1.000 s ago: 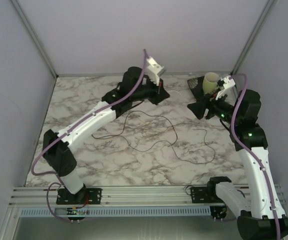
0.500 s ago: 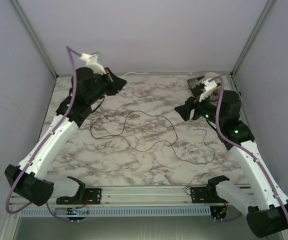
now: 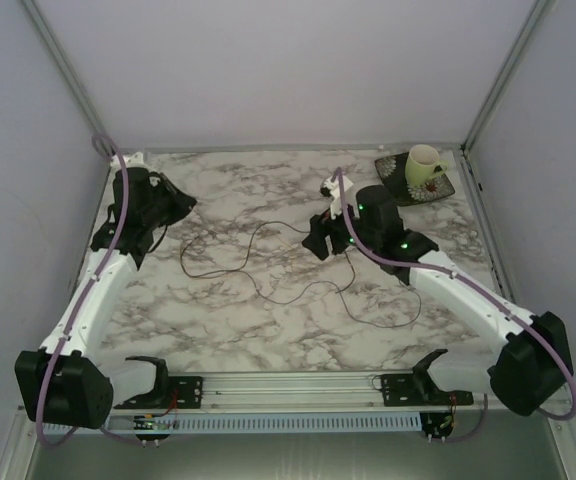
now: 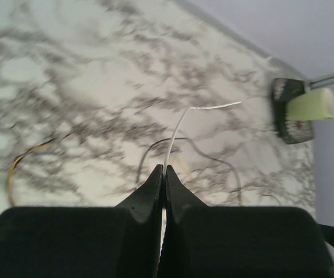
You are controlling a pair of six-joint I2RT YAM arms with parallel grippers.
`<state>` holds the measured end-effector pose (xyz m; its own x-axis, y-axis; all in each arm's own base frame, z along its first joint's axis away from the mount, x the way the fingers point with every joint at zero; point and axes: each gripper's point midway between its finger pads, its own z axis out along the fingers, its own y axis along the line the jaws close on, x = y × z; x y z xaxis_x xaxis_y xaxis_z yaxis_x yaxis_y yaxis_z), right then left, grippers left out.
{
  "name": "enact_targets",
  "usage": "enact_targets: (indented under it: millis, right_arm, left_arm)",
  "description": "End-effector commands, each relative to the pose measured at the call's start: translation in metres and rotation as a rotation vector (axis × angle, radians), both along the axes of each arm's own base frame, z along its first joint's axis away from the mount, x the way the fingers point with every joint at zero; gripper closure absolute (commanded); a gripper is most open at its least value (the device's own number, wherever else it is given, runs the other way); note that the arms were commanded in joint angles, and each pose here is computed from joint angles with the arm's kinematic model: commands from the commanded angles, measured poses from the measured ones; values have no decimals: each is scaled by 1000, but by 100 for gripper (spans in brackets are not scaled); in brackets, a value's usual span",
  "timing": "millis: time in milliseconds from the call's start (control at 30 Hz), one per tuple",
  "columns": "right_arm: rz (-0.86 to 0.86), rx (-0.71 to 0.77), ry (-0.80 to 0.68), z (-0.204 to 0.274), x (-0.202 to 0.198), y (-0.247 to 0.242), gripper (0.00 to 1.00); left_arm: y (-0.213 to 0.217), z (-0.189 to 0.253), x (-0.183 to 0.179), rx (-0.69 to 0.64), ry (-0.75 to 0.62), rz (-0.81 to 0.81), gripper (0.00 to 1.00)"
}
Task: Zip-tie the wires
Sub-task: Straighten the cable at the center of the board.
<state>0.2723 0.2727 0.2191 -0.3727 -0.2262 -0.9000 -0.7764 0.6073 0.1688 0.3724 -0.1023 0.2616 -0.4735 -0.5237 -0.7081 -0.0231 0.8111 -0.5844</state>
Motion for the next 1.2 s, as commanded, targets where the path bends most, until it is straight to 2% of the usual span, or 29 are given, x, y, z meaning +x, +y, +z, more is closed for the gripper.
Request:
enact_targets:
  millis: [0,400,867,967,1100,1167]
  right_arm:
    - [14,30,-91,25,11,18,33]
    - [39,-31,-54,-4,12,31,32]
    - [59,-93,-35,-28,8,44,31]
    - [60,-95,-34,-30,7,44,31]
    - [52,-104,-33,-33,9,43,30]
    - [51,-105,-34,-33,9,42,30]
  left_arm:
    - [26,-34,-9,55,81,56,100]
    - [71,-116,-40,193,303,159,100]
    - [79,-187,-35,268,455,142,100]
    - [83,-197,-34,293,477,145,93]
    - [89,-210,-31,335,515,143,69]
    - [93,-213,-28,359,529,148,51]
